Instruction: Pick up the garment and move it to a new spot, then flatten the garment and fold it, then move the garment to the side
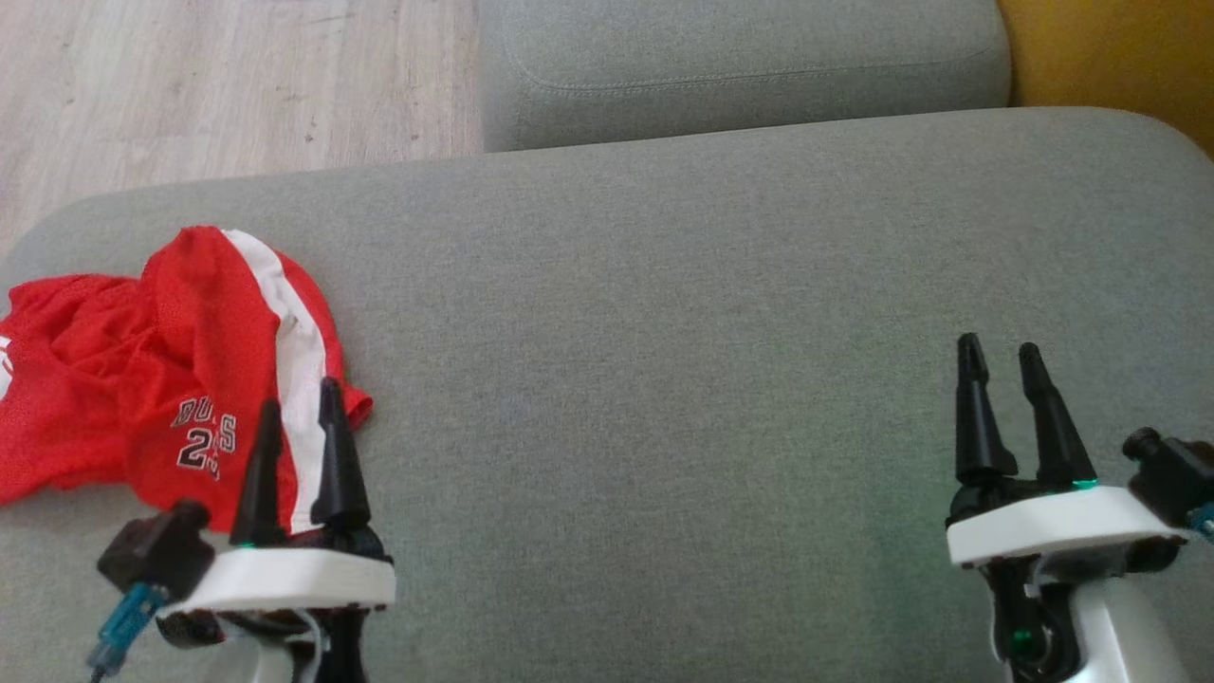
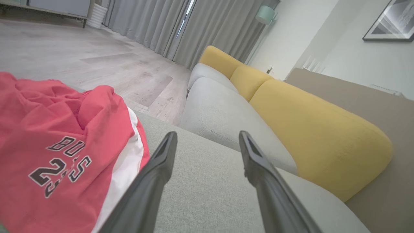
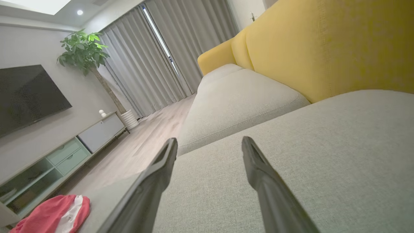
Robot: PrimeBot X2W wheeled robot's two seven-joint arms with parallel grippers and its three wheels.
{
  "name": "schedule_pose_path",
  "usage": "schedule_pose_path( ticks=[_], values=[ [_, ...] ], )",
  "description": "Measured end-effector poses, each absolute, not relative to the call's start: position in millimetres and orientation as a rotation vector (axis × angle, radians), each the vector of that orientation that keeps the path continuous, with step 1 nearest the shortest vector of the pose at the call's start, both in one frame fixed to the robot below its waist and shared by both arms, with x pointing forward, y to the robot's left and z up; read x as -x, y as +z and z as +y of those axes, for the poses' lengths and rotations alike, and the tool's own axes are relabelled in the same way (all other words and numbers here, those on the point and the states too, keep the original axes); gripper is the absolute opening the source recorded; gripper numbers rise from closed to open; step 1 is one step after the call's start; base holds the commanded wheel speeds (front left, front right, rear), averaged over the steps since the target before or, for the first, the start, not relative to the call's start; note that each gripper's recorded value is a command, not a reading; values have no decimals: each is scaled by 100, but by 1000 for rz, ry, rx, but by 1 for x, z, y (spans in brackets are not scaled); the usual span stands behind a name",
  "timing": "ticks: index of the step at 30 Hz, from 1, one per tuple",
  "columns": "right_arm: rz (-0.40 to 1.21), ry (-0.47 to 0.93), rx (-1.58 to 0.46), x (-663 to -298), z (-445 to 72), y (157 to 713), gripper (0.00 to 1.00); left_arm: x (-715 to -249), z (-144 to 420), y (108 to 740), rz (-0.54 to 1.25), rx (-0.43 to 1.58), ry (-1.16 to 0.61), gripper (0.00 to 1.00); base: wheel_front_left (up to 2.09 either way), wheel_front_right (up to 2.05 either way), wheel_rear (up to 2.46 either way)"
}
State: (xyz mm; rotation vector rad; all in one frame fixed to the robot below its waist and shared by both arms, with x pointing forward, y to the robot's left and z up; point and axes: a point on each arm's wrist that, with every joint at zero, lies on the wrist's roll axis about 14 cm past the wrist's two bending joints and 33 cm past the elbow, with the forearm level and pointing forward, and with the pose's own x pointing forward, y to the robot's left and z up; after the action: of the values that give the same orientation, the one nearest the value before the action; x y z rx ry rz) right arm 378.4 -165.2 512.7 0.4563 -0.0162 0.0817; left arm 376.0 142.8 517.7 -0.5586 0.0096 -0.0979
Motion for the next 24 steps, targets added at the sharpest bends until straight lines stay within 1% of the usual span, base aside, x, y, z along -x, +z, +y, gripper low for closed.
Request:
schedule_pose_path(
  ticks=[12,21,24],
  values=[
    [-42,108,-291,-378,-159,516,100,-370,127,509,28,337,-151,100,0,0,0],
    [-72,144,-141,-377,-151,522,100,-366,116,505,9,114,-184,100,0,0,0],
    [-82,154,-113,-377,-148,524,100,-366,113,506,-2,69,-192,100,0,0,0]
  ],
)
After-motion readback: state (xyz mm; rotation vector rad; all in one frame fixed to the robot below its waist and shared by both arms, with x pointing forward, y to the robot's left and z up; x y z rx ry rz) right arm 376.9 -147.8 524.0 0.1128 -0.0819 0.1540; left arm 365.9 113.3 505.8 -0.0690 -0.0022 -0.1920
